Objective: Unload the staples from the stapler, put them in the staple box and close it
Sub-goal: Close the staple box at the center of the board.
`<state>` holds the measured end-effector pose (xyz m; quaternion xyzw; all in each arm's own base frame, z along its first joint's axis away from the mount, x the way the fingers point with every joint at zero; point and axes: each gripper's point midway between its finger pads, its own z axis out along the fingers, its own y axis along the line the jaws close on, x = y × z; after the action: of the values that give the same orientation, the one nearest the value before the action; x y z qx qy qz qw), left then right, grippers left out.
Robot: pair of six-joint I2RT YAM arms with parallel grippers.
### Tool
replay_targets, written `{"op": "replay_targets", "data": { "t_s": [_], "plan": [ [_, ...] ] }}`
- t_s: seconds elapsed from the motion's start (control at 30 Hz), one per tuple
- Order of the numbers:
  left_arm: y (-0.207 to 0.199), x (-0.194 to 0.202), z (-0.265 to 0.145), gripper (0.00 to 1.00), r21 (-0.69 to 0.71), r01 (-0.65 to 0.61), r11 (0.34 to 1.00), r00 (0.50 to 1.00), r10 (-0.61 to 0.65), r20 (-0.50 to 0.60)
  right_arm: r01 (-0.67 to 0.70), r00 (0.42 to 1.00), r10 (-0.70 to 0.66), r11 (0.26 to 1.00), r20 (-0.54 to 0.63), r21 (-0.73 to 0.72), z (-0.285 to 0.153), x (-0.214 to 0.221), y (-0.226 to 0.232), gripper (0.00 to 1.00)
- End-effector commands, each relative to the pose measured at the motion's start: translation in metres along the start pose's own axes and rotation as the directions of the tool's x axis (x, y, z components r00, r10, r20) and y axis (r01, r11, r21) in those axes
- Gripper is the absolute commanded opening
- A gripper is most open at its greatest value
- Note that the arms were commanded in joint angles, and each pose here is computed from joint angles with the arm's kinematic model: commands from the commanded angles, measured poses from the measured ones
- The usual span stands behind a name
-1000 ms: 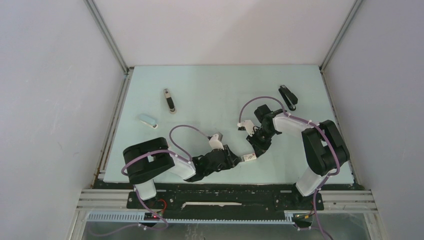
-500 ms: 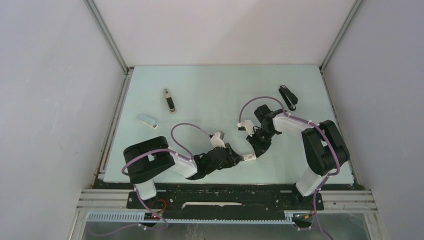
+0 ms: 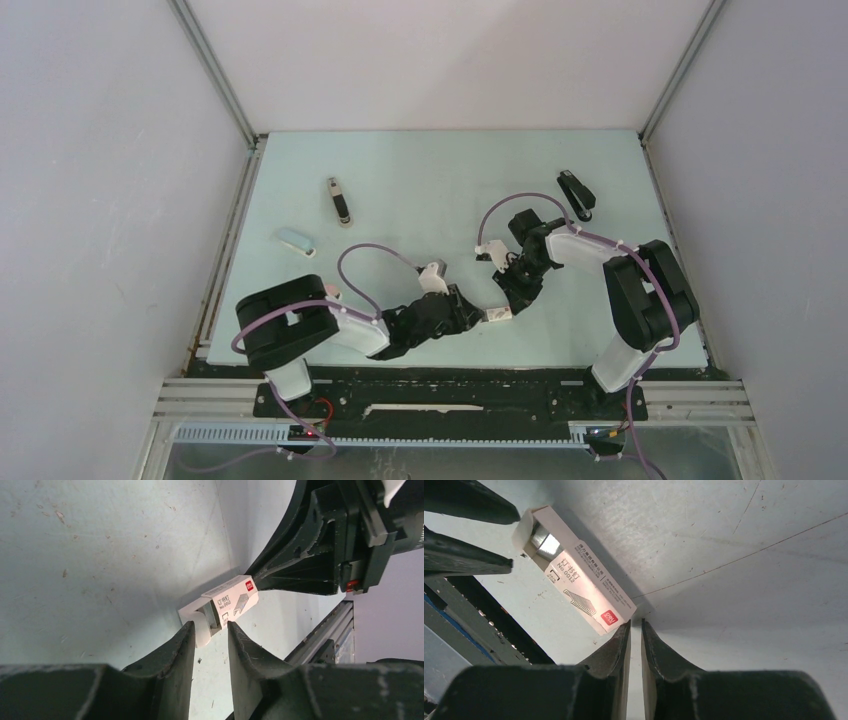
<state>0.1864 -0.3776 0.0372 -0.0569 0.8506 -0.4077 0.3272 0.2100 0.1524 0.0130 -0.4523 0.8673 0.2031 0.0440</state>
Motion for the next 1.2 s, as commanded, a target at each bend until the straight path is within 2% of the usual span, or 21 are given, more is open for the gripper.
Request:
{"op": "replay_targets", "data": {
  "t_s": [0.0, 0.33, 0.8, 1.17],
  "plan": [
    [-0.006, -0.015, -0.011, 0.36, 0.034, -0.009, 0.999, 0.999, 0.007, 0.052, 0.007, 1.000, -0.007, 1.000, 0.001, 0.003, 0.001, -0.006, -0.001, 0.21],
    [0.011, -0.008, -0.013, 0.33, -0.002, 0.006, 1.000, 0.999, -0.006, 0.040, 0.008, 1.000, -0.008, 1.000, -0.002, 0.004, 0.001, -0.006, -0.001, 0.21],
    [0.010, -0.005, -0.006, 0.22, 0.001, 0.010, 1.000, 1.000, -0.010, 0.028, 0.009, 1.000, -0.009, 1.000, -0.003, 0.004, 0.002, -0.006, 0.000, 0.21],
    [0.011, -0.003, -0.001, 0.18, 0.000, 0.011, 1.000, 1.000, -0.011, 0.018, 0.009, 1.000, -0.009, 1.000, -0.003, 0.001, 0.002, -0.006, 0.000, 0.21]
  ]
}}
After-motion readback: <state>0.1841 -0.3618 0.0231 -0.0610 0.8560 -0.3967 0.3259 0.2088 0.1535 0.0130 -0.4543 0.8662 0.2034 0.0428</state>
